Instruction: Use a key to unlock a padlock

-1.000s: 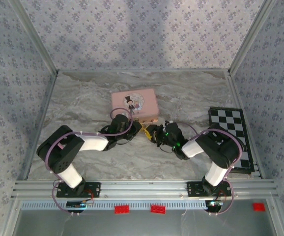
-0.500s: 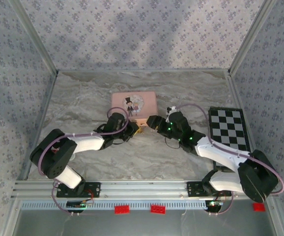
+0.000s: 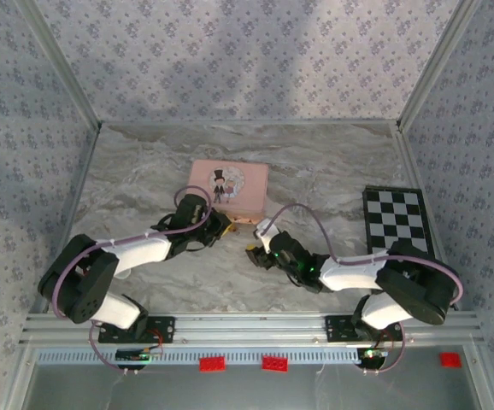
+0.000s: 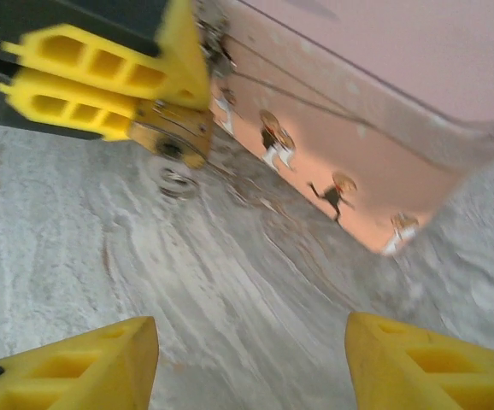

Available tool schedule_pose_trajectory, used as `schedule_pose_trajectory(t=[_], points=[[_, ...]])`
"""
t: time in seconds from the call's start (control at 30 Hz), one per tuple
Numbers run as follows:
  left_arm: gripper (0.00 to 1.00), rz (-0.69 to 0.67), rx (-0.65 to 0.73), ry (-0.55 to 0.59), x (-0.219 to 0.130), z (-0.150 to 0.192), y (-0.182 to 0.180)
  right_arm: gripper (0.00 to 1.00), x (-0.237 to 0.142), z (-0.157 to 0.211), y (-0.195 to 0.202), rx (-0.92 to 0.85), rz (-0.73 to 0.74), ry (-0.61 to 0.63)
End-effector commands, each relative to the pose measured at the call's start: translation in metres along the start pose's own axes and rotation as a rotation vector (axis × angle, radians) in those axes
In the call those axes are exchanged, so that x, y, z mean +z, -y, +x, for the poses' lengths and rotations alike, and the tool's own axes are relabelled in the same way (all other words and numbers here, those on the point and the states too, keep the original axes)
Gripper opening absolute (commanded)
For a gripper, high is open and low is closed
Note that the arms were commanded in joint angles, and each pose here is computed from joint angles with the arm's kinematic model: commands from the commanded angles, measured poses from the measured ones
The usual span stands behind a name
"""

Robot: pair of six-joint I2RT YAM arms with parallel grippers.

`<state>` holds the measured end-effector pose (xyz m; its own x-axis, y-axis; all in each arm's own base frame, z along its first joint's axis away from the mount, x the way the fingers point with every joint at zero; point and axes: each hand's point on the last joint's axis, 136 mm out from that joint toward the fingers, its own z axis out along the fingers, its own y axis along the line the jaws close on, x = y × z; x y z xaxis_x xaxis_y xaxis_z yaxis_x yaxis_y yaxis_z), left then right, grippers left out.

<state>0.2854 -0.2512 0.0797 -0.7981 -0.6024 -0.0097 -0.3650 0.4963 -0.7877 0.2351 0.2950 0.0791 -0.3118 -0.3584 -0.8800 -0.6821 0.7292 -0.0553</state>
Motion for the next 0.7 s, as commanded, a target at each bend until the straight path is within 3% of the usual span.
schedule_pose_trajectory(t=[0.0, 0.17, 0.67], points=[[0.0, 0.063, 0.045, 0.021, -0.016, -0.005, 0.022, 0.59, 0.002, -0.031, -0.019, -0.25, -0.013, 0.152], [0.0, 0.05, 0.04, 0.028, -0.02, -0.006, 0.016, 0.56, 0.012, -0.041, -0.037, -0.413, 0.009, 0.211], [0.0, 0.047, 0.038, 0.024, -0.021, -0.005, 0.01, 0.41, 0.035, -0.038, -0.042, -0.451, 0.04, 0.185]])
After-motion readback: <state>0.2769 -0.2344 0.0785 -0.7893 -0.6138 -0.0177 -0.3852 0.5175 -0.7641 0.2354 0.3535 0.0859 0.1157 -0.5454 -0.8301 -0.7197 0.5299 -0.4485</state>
